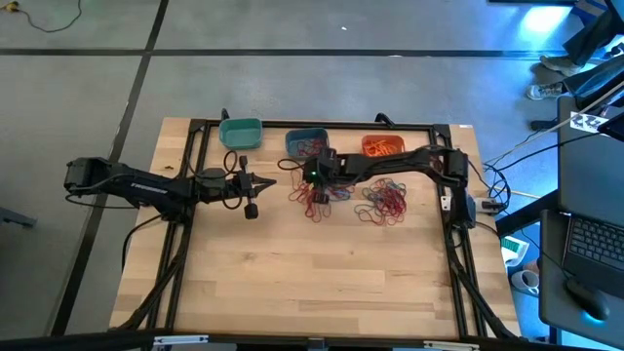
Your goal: Sort rubber bands into baskets
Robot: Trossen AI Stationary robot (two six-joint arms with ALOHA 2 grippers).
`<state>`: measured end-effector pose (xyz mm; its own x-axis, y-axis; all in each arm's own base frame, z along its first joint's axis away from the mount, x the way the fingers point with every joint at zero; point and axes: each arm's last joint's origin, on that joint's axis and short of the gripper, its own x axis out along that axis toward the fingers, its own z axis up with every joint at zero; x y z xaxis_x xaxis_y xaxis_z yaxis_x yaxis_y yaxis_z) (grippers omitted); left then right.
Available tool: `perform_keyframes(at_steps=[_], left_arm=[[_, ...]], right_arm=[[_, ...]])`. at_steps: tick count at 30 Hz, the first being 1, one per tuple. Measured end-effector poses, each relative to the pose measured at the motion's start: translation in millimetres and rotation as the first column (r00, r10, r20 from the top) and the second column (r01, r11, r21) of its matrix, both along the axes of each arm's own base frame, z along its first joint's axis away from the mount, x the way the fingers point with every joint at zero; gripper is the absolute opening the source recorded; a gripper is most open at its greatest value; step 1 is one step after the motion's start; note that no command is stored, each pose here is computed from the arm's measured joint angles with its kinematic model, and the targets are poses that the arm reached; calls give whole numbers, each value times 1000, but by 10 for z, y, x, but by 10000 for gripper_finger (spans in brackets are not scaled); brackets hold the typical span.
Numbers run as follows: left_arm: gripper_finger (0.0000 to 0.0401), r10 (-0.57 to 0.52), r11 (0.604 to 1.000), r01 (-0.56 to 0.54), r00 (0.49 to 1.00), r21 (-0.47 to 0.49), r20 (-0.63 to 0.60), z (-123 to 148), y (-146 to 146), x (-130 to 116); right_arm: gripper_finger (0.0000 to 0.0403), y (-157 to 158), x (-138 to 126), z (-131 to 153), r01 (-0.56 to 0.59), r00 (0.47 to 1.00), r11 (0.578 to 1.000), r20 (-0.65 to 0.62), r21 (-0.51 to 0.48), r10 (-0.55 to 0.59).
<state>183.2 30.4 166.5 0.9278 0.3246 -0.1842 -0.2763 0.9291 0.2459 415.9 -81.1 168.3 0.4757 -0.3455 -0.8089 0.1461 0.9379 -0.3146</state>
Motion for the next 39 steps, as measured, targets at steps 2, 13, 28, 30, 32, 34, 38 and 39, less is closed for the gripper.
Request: perform_keyframes(at_steps=[2,13,28,30,32,34,38,39], left_arm=[[5,0,1000,0,1000,0,0,1,0,0],[5,1,1000,-1,1000,-3,1,0,0,0],[5,8,1000,-8,1000,-3,-1,-2,6,-2],[5,10,1000,-10,1000,-4,-1,-1,10,-2],[5,10,1000,-10,1000,-4,-1,-3,9,-2],[5,10,1000,-10,1000,-5,0,-1,10,-2],[5,10,1000,-10,1000,-5,0,-1,9,-2],[5,9,1000,-9,1000,-5,1,0,9,-2]], right_arm=[[6,7,-18,64,1,1000,1000,9,2,-1],[59,28,-9,-20,41,998,985,29,167,-47],[89,-13,52,-272,57,998,994,-12,95,-56],[75,-15,62,-308,56,998,994,-16,96,-55],[60,-15,63,-354,59,998,994,-30,95,-56],[41,-21,65,-373,68,997,995,-36,69,-66],[7,-22,73,-376,60,998,998,-39,36,-59],[7,-24,77,-372,61,997,998,-37,16,-61]])
